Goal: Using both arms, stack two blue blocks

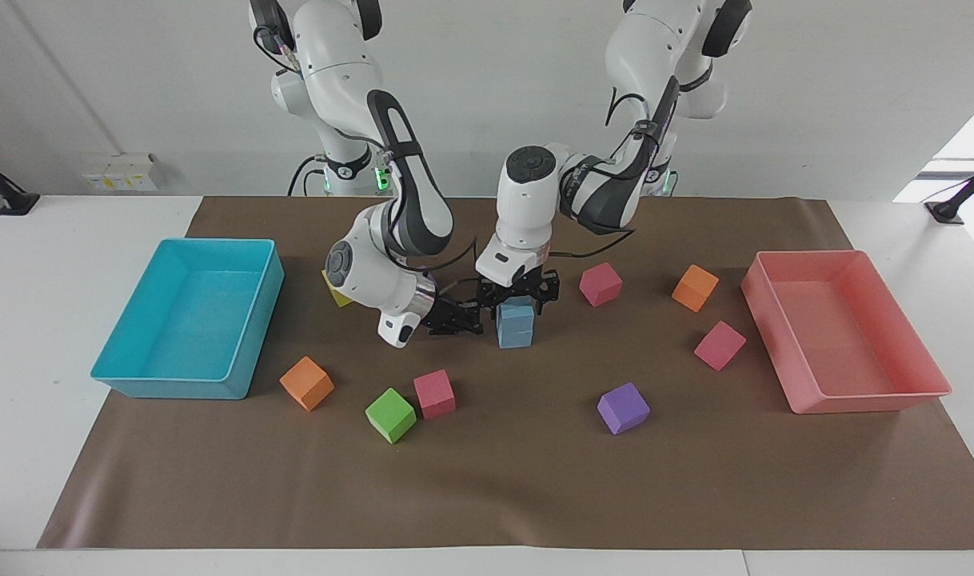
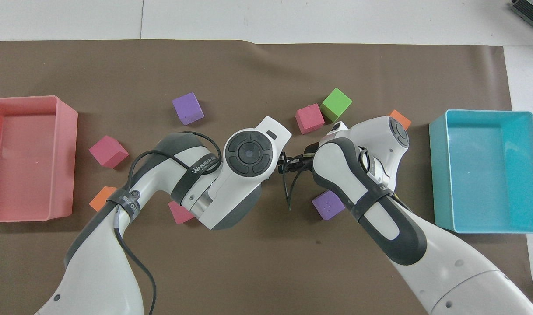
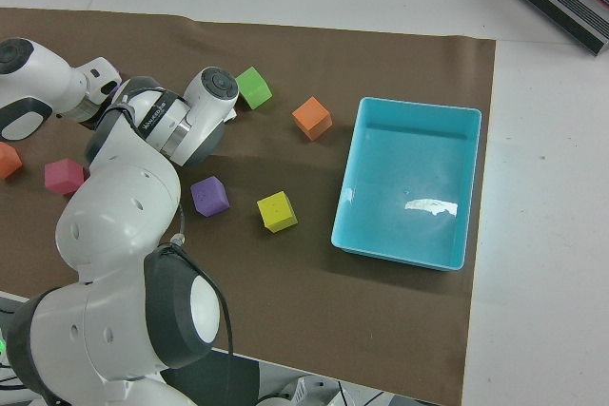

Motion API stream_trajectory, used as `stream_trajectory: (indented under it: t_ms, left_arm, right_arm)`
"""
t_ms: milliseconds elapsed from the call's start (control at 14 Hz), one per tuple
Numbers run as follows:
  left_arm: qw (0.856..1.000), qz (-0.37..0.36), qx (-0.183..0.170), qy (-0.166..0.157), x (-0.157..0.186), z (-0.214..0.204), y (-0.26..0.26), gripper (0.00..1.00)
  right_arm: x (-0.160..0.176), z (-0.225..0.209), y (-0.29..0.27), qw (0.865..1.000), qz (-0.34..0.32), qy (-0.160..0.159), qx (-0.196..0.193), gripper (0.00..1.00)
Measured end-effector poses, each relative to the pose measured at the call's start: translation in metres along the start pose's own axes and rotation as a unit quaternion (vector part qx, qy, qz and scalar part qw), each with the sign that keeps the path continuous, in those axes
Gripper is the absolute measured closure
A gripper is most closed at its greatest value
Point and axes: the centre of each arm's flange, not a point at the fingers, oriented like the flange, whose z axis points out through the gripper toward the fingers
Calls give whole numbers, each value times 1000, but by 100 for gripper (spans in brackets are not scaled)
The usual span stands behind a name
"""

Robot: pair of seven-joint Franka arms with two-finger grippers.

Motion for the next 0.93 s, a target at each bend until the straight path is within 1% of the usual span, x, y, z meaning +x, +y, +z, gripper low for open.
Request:
stream_trajectory:
  t_ms: [357, 571, 714, 857, 929]
  left_arm:
    - [1000, -3, 0, 6, 4, -19, -1, 5]
    - [1000, -16, 7, 13, 17, -48, -14, 4]
    - [1000, -15, 15, 18, 33, -73, -40, 4]
    - [999, -4, 27, 19, 52, -97, -79, 3]
    - [999, 5, 32, 17, 60, -108, -99, 2]
  right_arm:
    - [0, 0, 0, 1000, -3, 0, 0, 99]
    - [2, -7, 6, 1000, -2, 0, 3, 99]
    - [2, -23, 6, 1000, -1, -2, 13, 99]
    - [3, -53, 9, 1000, 0, -2, 25, 99]
    - [4, -70, 11, 1000, -6, -2, 22, 99]
